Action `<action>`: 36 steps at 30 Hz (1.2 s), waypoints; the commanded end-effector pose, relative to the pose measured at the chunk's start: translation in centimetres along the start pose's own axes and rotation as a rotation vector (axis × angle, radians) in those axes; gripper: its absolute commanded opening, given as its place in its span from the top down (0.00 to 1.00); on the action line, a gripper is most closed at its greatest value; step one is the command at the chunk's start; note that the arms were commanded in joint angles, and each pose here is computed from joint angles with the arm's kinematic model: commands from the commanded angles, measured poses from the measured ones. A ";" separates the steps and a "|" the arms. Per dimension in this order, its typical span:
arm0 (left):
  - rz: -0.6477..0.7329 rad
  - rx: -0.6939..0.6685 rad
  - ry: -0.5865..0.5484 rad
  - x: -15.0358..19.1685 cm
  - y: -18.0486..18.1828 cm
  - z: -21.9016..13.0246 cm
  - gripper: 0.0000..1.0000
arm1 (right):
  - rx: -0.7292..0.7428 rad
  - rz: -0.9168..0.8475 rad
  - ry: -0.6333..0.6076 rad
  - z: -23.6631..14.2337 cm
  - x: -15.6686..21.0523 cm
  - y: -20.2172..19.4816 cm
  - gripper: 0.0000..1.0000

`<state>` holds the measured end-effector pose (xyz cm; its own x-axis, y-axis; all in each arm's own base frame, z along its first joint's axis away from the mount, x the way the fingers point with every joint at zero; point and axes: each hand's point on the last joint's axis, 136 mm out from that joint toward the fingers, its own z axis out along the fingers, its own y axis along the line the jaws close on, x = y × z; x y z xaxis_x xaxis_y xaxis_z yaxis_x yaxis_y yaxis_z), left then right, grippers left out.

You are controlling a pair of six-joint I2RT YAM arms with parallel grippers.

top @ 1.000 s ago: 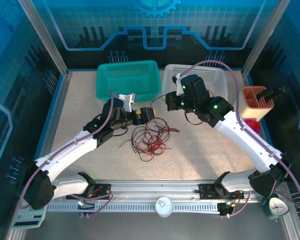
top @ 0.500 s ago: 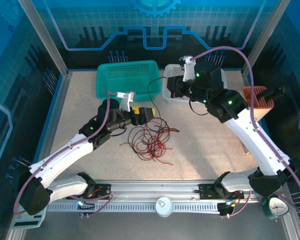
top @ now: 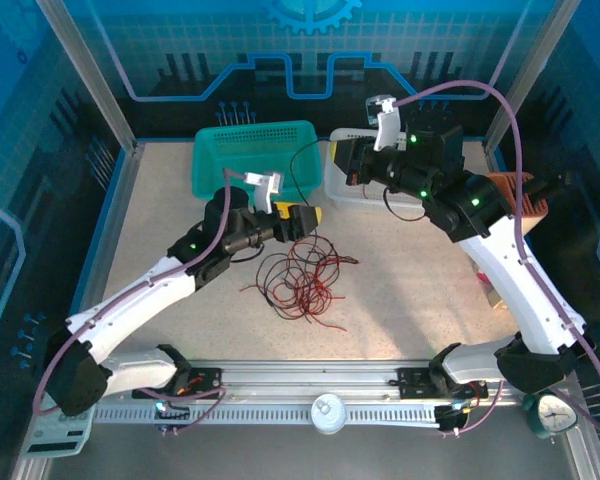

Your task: Untangle the cables

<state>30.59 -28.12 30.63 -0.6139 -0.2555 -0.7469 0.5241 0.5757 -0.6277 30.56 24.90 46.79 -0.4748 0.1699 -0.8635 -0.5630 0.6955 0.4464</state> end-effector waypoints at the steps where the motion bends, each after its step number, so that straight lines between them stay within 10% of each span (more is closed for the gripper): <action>1: 0.048 0.072 -0.034 -1.8 -2.4 0.5 0.24 | -0.051 0.003 -0.058 -0.6 -2.2 1.1 1.00; 8: 0.048 0.089 -0.025 -1.7 -2.9 1.4 0.37 | -0.064 0.036 -0.082 -1.0 -3.0 0.6 1.00; 18: 0.050 0.126 -0.078 -3.2 -4.6 0.0 0.98 | -0.019 0.094 -0.093 -1.5 -2.7 -2.6 1.00; 36: 0.183 0.019 -0.336 -11.9 -7.2 -3.1 1.00 | 0.103 0.262 0.130 2.8 10.1 -10.2 1.00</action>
<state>31.57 -27.69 42.59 -0.3722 -0.3811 -0.8463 0.6282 0.5678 -0.5320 33.93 21.69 31.68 -0.7050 0.2344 -0.6694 -0.3237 0.7334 0.5978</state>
